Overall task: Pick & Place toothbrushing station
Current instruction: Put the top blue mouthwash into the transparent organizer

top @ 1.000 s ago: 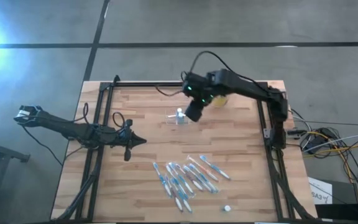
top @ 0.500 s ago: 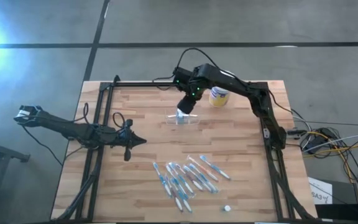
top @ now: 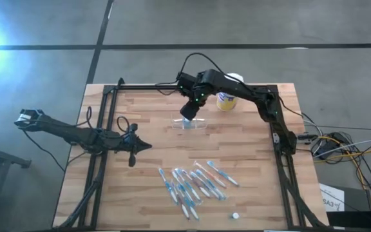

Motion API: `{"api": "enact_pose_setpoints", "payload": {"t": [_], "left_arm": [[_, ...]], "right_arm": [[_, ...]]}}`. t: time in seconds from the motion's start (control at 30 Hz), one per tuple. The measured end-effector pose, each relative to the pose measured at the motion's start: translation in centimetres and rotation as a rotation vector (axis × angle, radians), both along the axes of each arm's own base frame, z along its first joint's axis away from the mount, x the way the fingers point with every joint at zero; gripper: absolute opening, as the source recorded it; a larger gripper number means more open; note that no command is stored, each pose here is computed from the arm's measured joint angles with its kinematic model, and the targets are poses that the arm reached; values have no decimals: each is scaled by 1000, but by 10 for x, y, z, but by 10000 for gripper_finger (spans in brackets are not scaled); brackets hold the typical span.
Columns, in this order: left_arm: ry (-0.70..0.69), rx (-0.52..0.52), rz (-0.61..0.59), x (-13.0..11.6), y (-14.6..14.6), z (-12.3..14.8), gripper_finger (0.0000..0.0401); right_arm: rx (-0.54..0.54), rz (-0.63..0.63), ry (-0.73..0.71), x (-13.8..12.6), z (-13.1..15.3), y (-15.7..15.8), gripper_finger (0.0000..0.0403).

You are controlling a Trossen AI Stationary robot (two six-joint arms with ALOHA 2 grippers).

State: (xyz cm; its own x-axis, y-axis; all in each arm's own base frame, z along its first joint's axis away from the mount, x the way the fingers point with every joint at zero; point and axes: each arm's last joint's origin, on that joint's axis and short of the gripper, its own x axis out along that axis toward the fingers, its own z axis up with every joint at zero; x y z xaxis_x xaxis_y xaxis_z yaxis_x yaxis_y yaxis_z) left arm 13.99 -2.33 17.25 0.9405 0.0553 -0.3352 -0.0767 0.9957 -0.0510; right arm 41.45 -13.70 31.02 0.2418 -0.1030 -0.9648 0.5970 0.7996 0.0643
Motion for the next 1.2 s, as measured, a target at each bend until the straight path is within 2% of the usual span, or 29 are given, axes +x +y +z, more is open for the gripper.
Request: {"api": "enact_pose_setpoints", "payload": {"t": [0.8,1.2], "left_arm": [[-1,-1,0,0,0,0,10],[-1,-1,0,0,0,0,10]], "right_arm": [[15,-13,45,9,-57,-4,88],[8,-18,26,11,-68,-7,88]]}}
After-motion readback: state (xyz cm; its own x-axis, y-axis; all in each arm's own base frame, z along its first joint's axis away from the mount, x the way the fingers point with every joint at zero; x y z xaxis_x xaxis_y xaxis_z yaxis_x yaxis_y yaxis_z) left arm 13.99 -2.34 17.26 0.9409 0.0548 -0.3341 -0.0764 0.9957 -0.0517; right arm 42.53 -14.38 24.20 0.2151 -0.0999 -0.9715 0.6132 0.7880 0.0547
